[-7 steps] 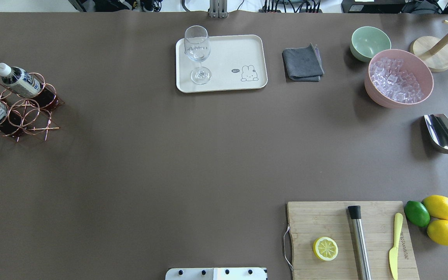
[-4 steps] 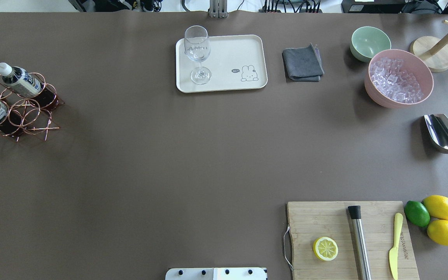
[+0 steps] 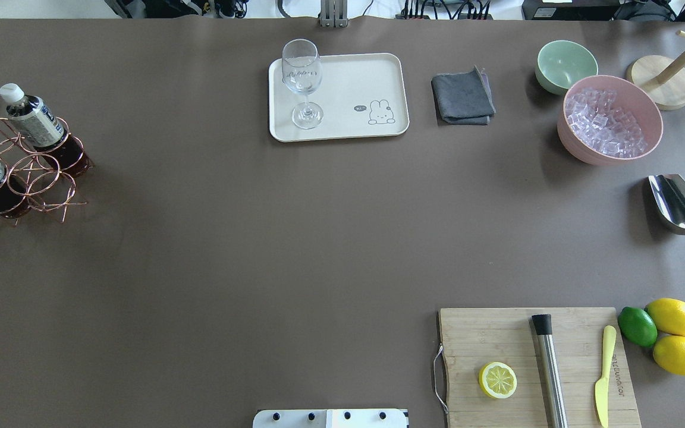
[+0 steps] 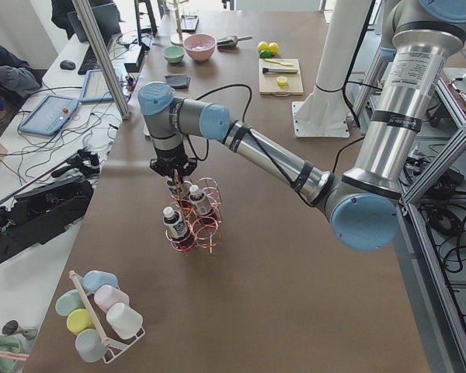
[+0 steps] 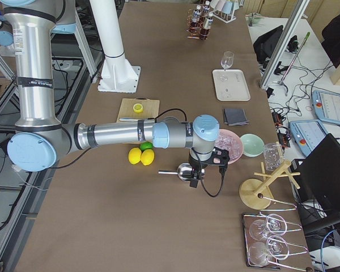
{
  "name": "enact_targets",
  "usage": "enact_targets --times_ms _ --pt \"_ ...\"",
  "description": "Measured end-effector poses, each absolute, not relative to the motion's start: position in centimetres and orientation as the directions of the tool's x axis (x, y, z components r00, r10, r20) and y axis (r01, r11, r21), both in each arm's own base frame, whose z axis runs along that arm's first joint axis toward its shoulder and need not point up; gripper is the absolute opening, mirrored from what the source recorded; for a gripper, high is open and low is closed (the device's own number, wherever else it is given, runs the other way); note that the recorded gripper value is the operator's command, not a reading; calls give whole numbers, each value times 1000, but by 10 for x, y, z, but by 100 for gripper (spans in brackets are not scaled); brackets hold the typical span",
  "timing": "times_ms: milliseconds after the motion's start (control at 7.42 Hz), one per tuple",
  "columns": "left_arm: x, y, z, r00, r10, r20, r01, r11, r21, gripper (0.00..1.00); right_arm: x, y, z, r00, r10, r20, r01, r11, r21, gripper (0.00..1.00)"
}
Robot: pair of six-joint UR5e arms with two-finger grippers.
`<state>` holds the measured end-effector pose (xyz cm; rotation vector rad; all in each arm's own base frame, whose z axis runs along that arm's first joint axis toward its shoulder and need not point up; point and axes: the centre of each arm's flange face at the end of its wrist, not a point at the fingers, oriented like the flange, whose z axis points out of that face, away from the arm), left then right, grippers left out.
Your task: Take tea from basket to plate
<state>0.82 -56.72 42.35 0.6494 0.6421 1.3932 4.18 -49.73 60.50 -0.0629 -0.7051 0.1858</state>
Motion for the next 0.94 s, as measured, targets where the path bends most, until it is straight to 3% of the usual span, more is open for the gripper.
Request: enact_targets --times_ms 943 --pt "28 -565 389 35 999 28 -660 2 751 0 38 -498 604 747 182 639 -139 983 -118 100"
